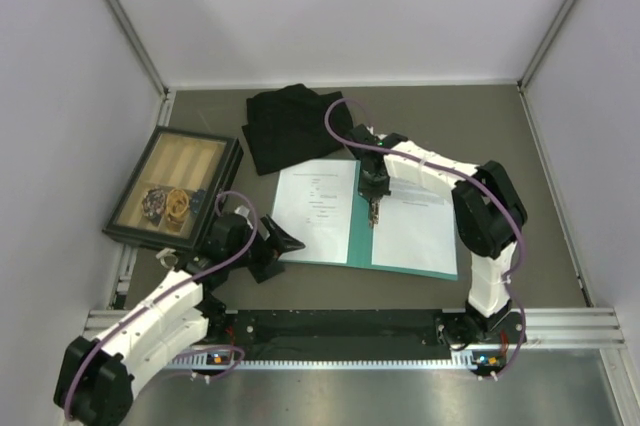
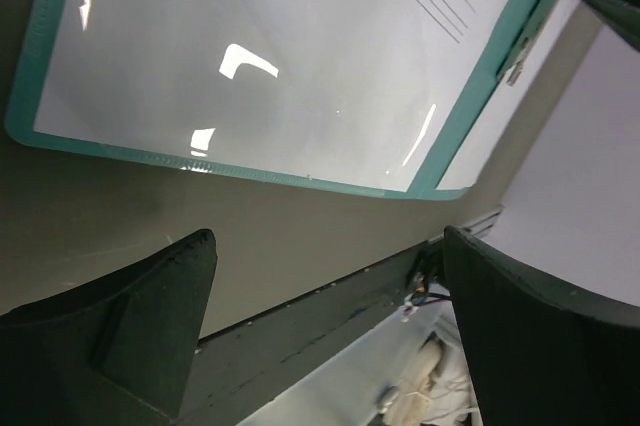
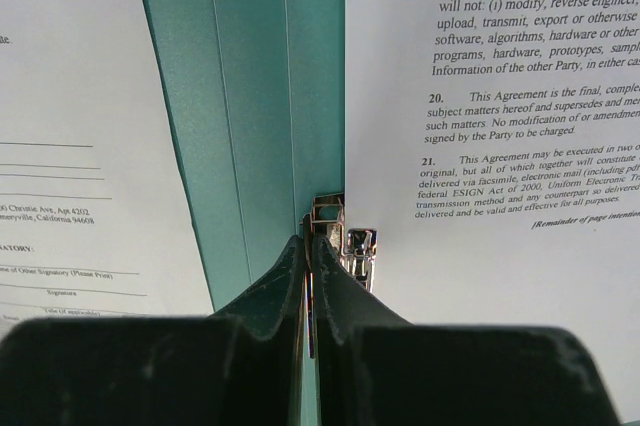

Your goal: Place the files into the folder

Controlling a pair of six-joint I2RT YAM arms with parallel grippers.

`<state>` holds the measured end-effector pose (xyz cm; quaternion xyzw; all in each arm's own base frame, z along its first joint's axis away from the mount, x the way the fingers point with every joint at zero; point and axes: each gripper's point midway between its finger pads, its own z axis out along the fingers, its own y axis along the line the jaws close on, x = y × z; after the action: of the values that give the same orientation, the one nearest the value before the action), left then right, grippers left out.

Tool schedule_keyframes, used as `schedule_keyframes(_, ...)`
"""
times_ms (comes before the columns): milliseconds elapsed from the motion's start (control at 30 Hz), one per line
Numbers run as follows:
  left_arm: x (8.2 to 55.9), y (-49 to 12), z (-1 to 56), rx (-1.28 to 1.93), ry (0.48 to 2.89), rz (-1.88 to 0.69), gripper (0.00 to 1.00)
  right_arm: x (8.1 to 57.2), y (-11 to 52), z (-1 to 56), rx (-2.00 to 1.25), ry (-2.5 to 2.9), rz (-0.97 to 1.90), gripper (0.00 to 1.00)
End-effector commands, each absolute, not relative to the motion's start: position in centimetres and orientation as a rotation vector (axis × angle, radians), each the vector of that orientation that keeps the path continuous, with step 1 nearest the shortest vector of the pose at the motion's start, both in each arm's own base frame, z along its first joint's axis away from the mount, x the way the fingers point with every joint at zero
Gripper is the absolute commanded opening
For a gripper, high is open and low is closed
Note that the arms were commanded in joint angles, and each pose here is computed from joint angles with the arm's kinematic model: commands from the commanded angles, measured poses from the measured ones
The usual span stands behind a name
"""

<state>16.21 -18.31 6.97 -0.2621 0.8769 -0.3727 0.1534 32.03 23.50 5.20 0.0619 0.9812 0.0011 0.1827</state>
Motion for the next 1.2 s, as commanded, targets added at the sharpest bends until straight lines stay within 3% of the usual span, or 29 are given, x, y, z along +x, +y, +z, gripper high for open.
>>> schedule_keyframes(0,16.9,-19.9,9.6,-0.822,2.349,-1.314,0.98,32.7,24.2,9.1,0.192,2.709,0.128,0.0)
schedule_keyframes(567,15.9,-20.3,6.3,-1.296,2.261,-1.518,0.98,31.5,24.0,7.8,0.217,2.761,0.139,0.0)
schedule_keyframes(833,16.7,-20.1,5.3,-1.313,2.142,-1.459,0.88,31.3,23.9,7.4,0.226,2.772,0.135,0.0)
schedule_keyframes(1167,14.7,-20.8,2.9,-1.28,2.289,-1.299,0.91,31.3,24.1,7.7,0.244,2.795,0.179,0.0)
